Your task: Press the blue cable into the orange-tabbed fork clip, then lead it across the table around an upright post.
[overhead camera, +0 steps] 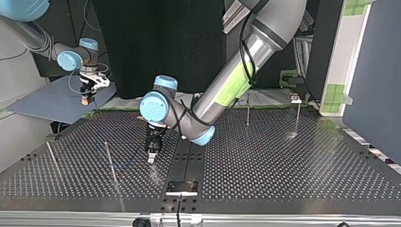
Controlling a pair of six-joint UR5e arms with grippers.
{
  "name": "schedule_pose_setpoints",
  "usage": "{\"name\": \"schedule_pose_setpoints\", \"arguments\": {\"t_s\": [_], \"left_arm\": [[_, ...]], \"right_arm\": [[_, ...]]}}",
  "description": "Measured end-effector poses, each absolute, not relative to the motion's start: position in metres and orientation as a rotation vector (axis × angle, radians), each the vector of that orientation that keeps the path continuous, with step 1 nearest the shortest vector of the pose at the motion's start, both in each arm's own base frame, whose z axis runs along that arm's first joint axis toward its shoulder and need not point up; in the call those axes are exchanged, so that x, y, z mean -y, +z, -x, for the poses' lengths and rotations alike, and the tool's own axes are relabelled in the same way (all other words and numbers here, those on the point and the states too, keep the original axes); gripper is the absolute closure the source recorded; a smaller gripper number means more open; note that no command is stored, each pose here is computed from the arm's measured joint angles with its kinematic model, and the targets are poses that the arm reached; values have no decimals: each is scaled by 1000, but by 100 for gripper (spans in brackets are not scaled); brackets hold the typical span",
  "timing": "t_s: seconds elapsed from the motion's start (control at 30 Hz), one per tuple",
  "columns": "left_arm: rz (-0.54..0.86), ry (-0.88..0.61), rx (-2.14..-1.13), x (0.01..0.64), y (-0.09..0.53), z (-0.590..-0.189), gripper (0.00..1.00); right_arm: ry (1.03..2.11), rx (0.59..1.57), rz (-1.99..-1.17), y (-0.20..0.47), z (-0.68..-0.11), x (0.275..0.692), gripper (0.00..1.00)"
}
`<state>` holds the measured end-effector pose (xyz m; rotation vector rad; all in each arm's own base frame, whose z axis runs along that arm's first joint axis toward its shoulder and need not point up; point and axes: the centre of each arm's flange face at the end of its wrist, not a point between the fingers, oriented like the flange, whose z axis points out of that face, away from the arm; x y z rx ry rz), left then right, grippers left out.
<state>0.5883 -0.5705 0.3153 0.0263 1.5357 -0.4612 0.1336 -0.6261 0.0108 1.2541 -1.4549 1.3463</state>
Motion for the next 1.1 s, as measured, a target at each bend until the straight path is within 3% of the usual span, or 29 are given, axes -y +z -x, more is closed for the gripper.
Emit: {"name": "schedule_pose_setpoints", "arguments": {"t_s": [0.63, 1.1], "left_arm": [[-16, -449, -1537, 564, 315, -594, 15], [-8, -441, -1537, 559, 314, -599, 15]], "right_arm": [[1330, 1362, -1200, -56, -116, 653, 100], [1286, 1408, -1167, -115, -95, 655, 100]]}}
